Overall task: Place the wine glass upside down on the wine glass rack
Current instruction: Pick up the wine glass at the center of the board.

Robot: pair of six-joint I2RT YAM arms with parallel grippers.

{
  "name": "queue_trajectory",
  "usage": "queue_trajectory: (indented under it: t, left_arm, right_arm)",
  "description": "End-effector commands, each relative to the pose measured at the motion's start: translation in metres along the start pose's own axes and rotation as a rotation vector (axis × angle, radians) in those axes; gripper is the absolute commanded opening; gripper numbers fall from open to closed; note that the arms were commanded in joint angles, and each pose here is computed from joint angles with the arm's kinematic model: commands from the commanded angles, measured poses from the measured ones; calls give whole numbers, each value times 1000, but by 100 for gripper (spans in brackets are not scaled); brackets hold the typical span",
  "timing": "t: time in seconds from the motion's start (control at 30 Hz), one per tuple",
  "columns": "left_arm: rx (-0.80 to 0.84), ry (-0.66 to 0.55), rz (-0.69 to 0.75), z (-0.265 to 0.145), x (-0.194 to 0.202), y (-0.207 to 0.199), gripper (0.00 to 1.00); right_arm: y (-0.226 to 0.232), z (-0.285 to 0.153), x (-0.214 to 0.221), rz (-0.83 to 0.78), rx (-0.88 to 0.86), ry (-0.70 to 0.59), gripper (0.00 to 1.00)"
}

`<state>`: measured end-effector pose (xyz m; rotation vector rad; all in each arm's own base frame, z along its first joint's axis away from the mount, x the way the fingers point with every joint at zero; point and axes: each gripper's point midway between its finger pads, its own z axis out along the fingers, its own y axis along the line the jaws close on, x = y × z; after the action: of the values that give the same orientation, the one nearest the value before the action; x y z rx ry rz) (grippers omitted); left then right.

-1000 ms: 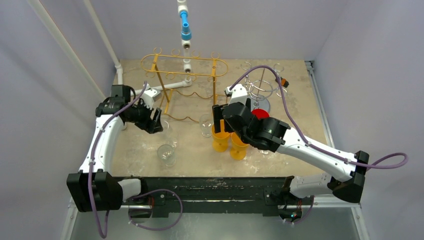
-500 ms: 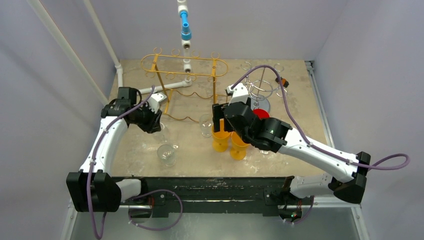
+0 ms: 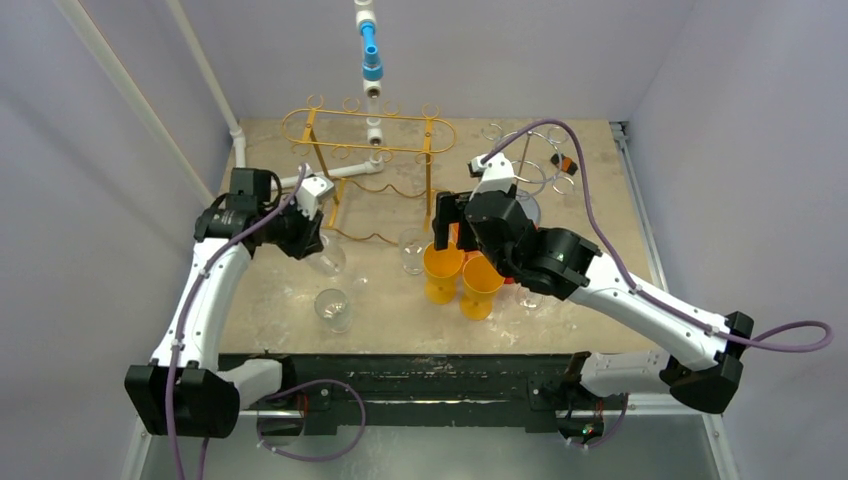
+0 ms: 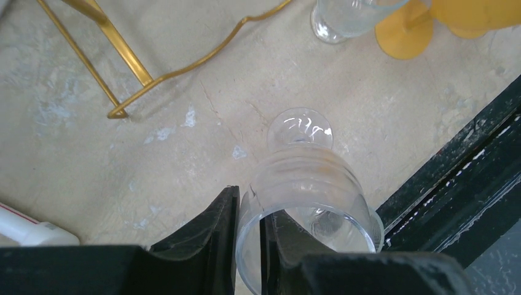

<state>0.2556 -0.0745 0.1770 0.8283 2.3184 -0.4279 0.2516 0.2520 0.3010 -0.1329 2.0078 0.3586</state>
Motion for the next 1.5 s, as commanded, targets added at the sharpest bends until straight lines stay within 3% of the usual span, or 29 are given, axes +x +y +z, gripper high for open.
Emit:
queue_trajectory:
  t: [0.0,0.3,0.47,0.6,0.7,0.97,1.47]
  left_arm:
    - [1,-202,40,-48,-65,-16,0]
    - [55,-513,116,-143,-151,-62,0]
    - [-98,-821,256,-222,-201,-77,0]
    - [-194,-1093,338,-284,-229,-94,0]
    - [-207,-1228,366,-310,-238,-105,0]
    - [-325,-1383,503,-333,-236,-110,0]
    - [-409,-1420,548,-327,-227,-102,0]
  right_arm:
    - [14,-16,-34,79,-78,-65,93]
    - [42,-46,-78,180,-241,-125,99]
    - [63,-75,-119,250,-378,-191,99]
    - [98,-98,-150,317,-581,-249,99]
    - [133,-109,-166,374,-747,-252,99]
    - [206,-138,-194,578,-1128,-238,99]
    - [262,-147,-203,794,-1345,-199,99]
